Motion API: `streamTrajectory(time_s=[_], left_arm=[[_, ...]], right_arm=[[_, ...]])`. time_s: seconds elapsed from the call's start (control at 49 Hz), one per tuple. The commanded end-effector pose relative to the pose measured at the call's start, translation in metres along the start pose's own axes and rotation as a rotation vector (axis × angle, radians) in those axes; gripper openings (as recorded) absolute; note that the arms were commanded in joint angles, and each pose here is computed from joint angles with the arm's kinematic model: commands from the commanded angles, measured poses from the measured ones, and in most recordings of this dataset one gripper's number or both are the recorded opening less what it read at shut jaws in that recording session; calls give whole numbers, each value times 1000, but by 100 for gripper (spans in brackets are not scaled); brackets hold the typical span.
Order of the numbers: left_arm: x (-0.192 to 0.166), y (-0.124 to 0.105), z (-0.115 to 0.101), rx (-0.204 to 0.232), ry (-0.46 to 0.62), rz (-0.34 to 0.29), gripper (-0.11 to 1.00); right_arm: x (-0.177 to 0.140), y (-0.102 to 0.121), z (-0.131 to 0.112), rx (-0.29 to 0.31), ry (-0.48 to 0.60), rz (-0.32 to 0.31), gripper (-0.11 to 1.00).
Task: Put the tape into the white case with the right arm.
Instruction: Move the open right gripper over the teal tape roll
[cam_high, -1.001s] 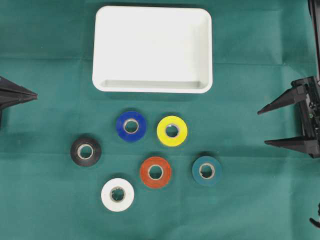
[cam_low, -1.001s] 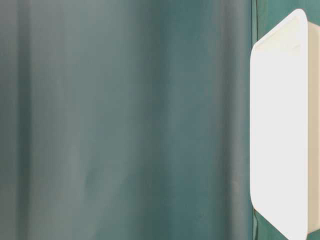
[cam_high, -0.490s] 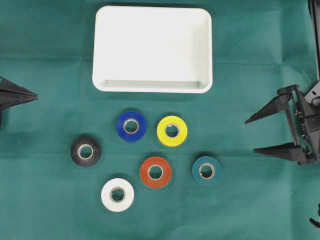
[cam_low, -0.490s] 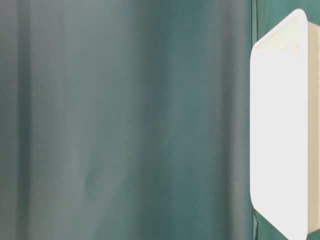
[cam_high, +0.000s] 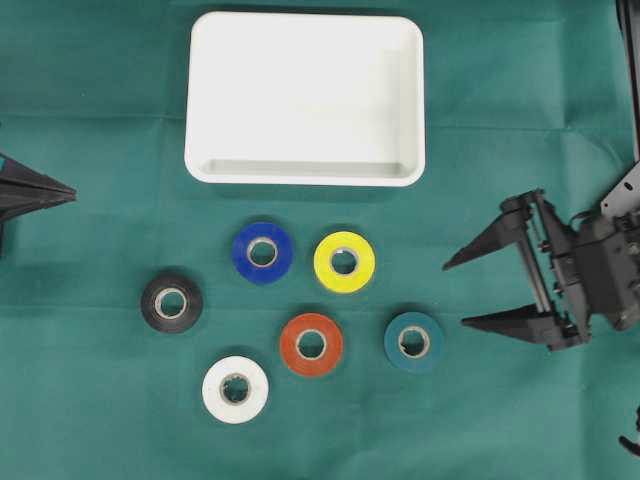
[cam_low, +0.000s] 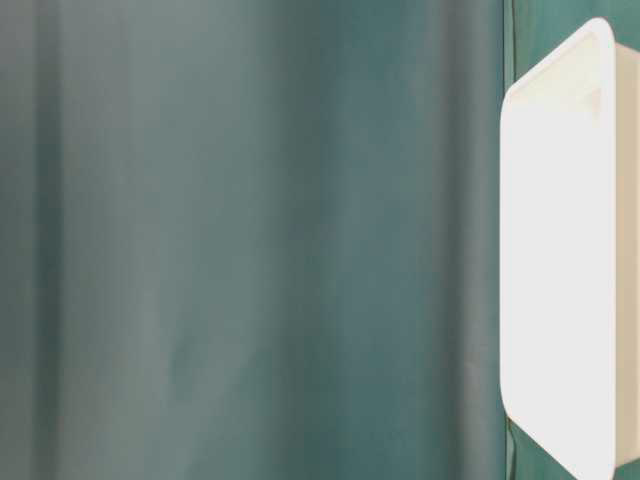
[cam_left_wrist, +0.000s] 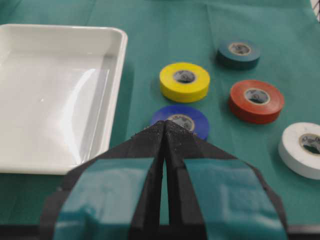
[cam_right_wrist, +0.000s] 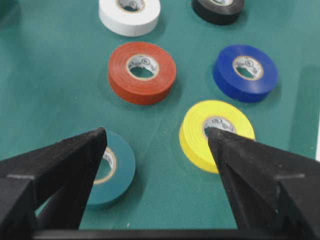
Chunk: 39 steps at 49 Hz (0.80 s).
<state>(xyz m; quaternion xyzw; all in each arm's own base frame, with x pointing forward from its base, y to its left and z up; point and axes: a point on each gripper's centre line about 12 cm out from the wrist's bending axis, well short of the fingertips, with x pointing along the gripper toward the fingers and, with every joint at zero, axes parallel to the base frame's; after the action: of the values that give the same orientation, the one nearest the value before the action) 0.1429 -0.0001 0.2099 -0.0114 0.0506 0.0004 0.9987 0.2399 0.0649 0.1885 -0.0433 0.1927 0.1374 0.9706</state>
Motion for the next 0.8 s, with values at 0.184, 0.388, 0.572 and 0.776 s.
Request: streamTrajectory(time_s=[0.184,0.388,0.572,0.776], left_arm=[[1,0,-1,-3,2,-1,0],[-2,0,0,-1,-17,-2,0],[-6,0,-5,-3,-5,-2,0],[-6,0,-9,-4,28,-2,0]], right_arm=[[39,11,17,-34,23,44,71],[57,13,18,-33,48,50,71],[64,13,16,-34,75,51,71],[66,12,0,-28,210,44,71]])
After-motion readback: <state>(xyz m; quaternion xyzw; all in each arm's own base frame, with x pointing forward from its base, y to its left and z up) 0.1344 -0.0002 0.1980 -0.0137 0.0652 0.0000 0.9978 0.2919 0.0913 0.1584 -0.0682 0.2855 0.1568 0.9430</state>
